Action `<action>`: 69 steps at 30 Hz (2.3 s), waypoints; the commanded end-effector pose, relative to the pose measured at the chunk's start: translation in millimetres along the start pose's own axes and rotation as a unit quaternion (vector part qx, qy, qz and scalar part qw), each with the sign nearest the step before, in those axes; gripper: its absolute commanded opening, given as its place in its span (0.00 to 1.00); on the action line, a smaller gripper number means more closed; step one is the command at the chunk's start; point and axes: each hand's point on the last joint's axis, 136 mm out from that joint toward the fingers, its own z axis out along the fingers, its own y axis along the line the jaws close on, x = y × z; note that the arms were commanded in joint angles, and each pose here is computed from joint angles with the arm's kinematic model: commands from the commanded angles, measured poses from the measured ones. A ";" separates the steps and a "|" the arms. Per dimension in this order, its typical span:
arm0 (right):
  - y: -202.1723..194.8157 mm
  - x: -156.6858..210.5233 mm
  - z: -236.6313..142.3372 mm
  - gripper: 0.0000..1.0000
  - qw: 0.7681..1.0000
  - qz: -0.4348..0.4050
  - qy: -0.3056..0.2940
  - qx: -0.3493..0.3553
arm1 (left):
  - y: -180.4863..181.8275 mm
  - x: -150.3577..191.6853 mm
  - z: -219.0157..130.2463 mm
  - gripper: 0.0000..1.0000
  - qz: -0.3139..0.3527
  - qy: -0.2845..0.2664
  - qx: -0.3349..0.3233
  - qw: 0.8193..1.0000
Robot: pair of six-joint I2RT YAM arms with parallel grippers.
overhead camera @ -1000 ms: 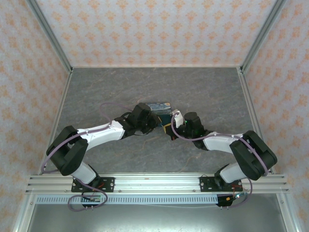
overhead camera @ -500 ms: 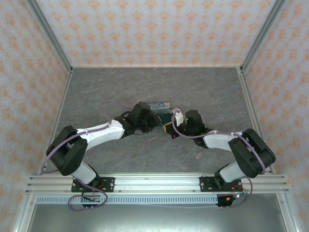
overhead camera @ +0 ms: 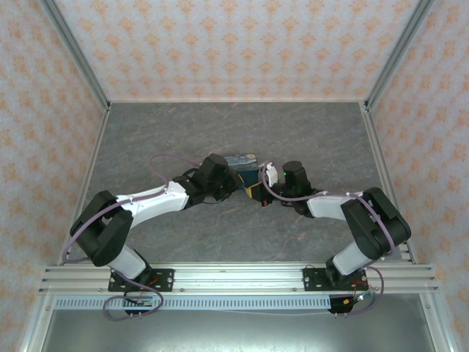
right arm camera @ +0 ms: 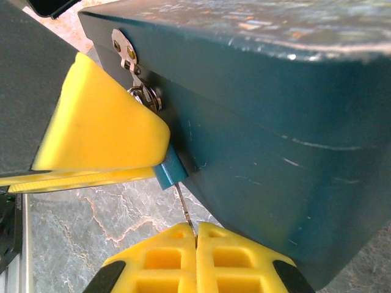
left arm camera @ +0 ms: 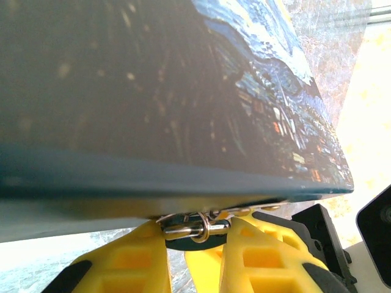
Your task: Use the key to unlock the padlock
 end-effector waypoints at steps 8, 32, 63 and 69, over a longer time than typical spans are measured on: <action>10.0 -56.3 -4.1 0.00 0.997 -0.032 -0.060 -0.043 | -20.1 25.9 -11.8 0.19 0.033 0.055 0.027 0.998; 16.7 -66.3 -7.9 0.00 0.995 -0.029 -0.090 -0.038 | -7.7 29.3 9.9 0.19 0.025 0.070 0.015 0.997; 0.6 -11.3 2.0 0.00 0.992 0.101 -0.063 0.036 | 22.0 33.4 31.8 0.37 0.023 0.067 -0.010 0.997; -1.4 -2.1 -1.0 0.00 0.988 0.137 -0.054 0.044 | 16.3 26.3 9.4 0.50 0.041 0.045 -0.006 0.998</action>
